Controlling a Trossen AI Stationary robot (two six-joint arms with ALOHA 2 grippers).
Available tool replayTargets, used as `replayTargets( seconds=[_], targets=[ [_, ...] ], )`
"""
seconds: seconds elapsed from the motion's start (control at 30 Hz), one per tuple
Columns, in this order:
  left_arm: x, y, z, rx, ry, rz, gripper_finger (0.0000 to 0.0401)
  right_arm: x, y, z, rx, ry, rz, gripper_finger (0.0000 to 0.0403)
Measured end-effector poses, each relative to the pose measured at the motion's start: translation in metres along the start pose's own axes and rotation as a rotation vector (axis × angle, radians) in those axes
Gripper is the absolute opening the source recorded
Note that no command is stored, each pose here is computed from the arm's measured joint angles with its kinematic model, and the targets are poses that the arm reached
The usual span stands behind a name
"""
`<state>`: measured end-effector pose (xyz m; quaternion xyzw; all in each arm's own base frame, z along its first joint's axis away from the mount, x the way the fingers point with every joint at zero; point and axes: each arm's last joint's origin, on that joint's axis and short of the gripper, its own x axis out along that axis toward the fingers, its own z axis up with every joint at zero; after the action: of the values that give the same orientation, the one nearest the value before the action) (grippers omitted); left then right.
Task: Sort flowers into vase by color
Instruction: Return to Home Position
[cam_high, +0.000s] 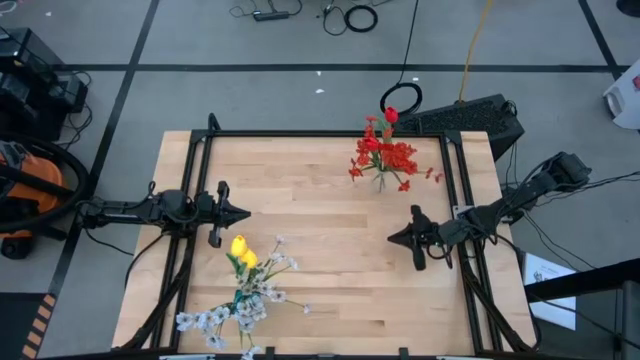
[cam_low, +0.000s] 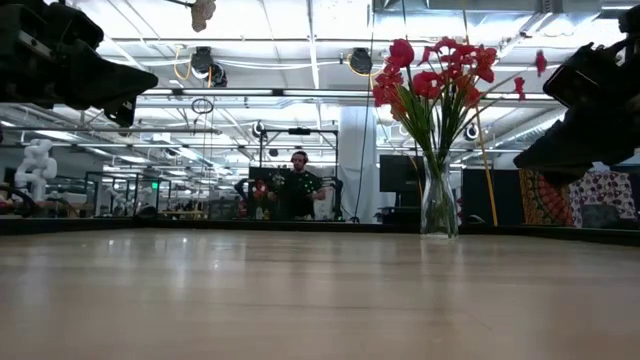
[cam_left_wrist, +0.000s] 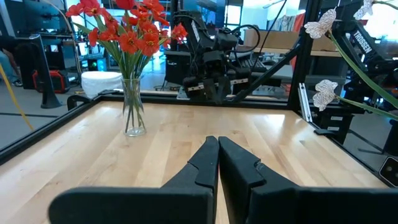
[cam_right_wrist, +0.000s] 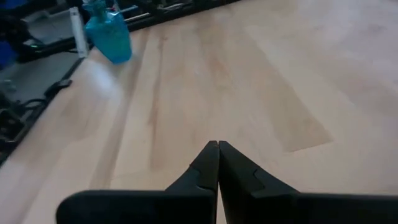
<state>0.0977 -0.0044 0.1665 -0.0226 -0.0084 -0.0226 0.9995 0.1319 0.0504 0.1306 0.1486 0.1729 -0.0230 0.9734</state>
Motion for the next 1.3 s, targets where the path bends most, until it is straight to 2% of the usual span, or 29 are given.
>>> replayTargets(
  seconds=[0.37, 0.5, 0.8, 1.17, 1.3],
  targets=[
    [0.0, 0.0, 0.0, 0.0, 0.0, 0.0, 0.0018, 0.003, -0.006, 0.013, -0.146, -0.104, -0.056, 0.0],
    [0.0, 0.0, 0.0, 0.0, 0.0, 0.0, 0.0018, 0.005, -0.014, 0.021, -0.188, -0.127, -0.028, 0.0],
    [0.0, 0.0, 0.0, 0.0, 0.0, 0.0, 0.0018, 0.004, -0.031, 0.029, -0.209, -0.172, -0.006, 0.0],
    [0.0, 0.0, 0.0, 0.0, -0.001, 0.0, 0.0018, -0.006, -0.032, 0.04, -0.211, -0.271, 0.024, 0.0],
    [0.0, 0.0, 0.0, 0.0, 0.0, 0.0, 0.0018, -0.012, -0.032, 0.042, -0.171, -0.302, 0.035, 0.0]
  ],
)
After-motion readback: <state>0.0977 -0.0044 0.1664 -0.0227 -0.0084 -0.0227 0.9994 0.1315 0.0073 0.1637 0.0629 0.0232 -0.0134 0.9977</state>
